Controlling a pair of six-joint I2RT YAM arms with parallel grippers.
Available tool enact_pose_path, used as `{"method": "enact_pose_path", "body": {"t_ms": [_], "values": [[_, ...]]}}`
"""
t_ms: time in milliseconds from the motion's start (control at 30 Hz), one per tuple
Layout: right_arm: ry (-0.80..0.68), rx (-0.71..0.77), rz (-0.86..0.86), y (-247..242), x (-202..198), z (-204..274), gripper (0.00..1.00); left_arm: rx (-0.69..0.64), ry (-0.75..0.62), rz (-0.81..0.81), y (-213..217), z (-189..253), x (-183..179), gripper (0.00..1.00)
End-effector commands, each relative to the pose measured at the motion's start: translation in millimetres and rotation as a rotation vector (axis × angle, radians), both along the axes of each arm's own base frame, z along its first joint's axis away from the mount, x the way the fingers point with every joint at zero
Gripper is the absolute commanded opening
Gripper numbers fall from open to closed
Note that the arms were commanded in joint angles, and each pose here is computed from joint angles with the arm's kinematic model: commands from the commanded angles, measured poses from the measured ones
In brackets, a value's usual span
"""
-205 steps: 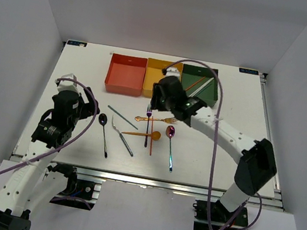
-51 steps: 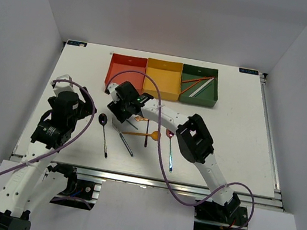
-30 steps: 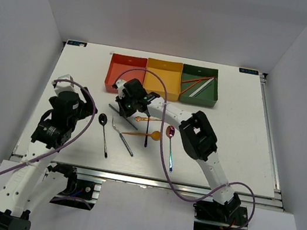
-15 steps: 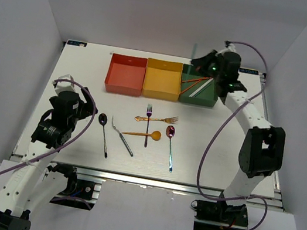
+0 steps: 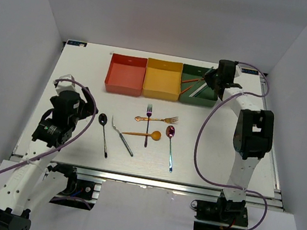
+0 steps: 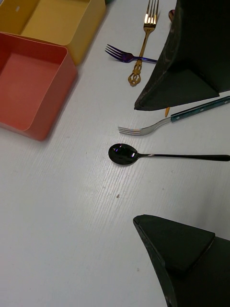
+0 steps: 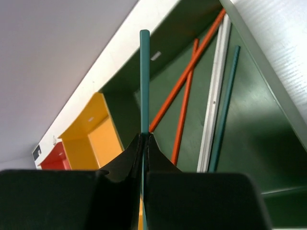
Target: Sort the eating utensils into containers
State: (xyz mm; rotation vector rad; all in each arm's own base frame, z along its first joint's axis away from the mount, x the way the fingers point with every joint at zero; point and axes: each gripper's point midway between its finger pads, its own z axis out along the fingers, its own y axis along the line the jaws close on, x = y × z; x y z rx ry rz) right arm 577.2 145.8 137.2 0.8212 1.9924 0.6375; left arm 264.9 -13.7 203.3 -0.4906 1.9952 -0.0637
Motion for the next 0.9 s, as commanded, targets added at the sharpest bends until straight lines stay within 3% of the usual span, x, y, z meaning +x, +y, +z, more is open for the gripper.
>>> {"method": "enact_pose_path", "body": {"t_ms": [0, 33, 67, 133, 267, 333, 400, 500, 567, 667, 733, 867], "values": [[-0.026, 0.024, -0.076, -6.7, 7.5, 15.4, 0.00, -0.001, -0.026, -0.008, -1.2, 8.7, 2.3, 0.98], [-0.018, 0.026, -0.076, -6.8, 5.5, 9.8, 0.03, -0.002, -0.030, -0.009, -1.6, 9.3, 2.3, 0.98], [-0.026, 0.029, -0.072, -5.1, 6.3, 9.6, 0.14, -0.004, -0.030, -0.011, -1.7, 9.3, 2.3, 0.98], [-0.028, 0.034, -0.065, -3.5, 7.5, 10.5, 0.21, -0.004, -0.029, -0.015, -2.7, 9.4, 2.9, 0.98], [-0.030, 0.020, -0.044, -2.2, 5.5, 18.5, 0.48, -0.004, -0.025, -0.015, -2.6, 8.3, 3.0, 0.98], [-0.045, 0.021, -0.034, -1.1, 1.5, 25.3, 0.53, -0.005, -0.027, -0.017, -2.8, 8.7, 2.8, 0.98], [-0.070, 0.019, -0.022, -1.9, -6.1, 38.0, 0.65, -0.005, -0.027, -0.018, -3.2, 8.7, 2.8, 0.98], [-0.113, -0.005, 0.016, 3.0, -19.5, 64.0, 0.68, -0.005, -0.026, -0.018, -3.0, 8.4, 2.6, 0.98], [-0.176, -0.122, 0.086, 9.1, -35.4, 92.9, 0.89, -0.006, -0.029, -0.020, -3.5, 9.0, 2.6, 0.98], [-0.167, -0.388, 0.190, 29.7, -75.2, 108.9, 0.89, -0.007, -0.035, -0.018, -3.1, 10.9, 2.3, 0.98], [-0.136, -0.484, 0.284, 53.5, -110.1, 91.6, 0.89, -0.006, -0.037, -0.017, -2.8, 11.0, 1.9, 0.98], [-0.101, -0.464, 0.532, 89.5, -190.5, 56.7, 0.89, -0.008, -0.042, -0.017, -2.4, 12.1, 1.0, 0.98]]}}
